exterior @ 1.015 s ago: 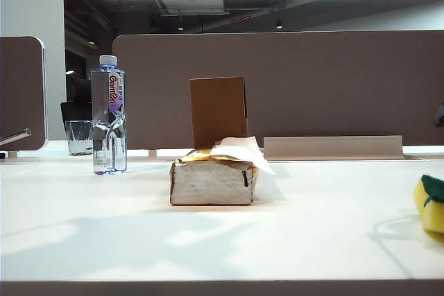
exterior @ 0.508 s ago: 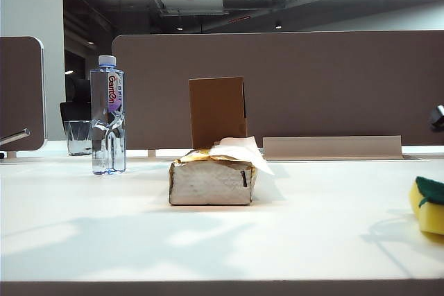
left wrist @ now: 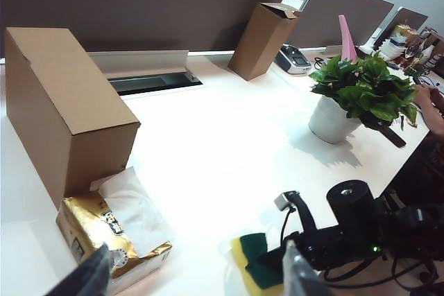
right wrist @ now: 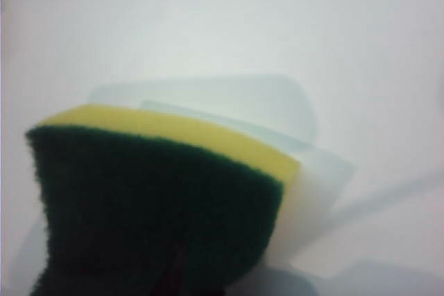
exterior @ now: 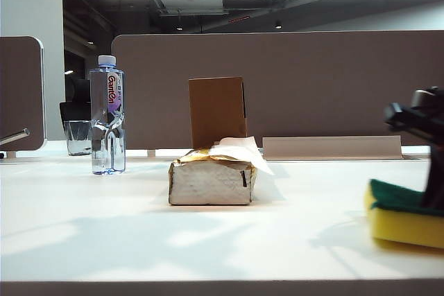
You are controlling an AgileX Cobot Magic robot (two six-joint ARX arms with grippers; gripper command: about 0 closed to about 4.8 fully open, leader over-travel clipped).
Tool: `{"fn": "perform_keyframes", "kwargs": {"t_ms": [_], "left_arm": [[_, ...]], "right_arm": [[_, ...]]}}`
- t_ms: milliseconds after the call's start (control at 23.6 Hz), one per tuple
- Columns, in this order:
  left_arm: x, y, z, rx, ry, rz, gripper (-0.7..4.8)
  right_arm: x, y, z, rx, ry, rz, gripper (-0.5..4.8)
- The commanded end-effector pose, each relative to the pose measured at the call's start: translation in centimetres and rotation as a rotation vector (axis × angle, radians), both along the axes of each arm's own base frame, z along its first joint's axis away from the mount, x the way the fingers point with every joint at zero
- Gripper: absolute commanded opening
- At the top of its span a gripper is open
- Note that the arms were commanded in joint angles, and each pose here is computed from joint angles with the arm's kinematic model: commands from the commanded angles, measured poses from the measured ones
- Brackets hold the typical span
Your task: Move the sponge from right to left to wipe the table, avoiding obstacles on the table, and finally reaching the bottle of mineral water.
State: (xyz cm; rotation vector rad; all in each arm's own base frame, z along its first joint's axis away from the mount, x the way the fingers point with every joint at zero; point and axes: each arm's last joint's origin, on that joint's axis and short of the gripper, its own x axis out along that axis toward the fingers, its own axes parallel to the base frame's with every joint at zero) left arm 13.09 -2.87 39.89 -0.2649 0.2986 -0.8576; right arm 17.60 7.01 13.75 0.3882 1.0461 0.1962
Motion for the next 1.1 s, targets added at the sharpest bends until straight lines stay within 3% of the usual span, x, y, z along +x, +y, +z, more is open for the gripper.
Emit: {"fn": "perform_keyframes", "kwargs": {"t_ms": [42, 592, 931, 1100], "left_arm": [[-0.2, 0.0, 0.4, 0.002, -0.028, -0.007, 3.18], [-0.2, 0.0, 0.4, 0.002, -0.028, -0.008, 3.18], [-0.5, 0.0, 0.5, 0.001, -0.041, -0.008, 3.18], [-0.7, 0.0, 0.5, 0.001, -0.045, -0.009, 3.18]], "right_arm": [[-1.3, 0.9, -1.9, -0.007, 0.163, 0.034, -0.09], [0.8, 8.9, -3.0, 0.001, 0.206, 0.217, -0.09], [1.8, 13.8, -3.2, 0.006, 0.193, 0.285, -0.09], [2.0, 14.9, -3.4, 0.012, 0.204, 0.287, -0.09]]}}
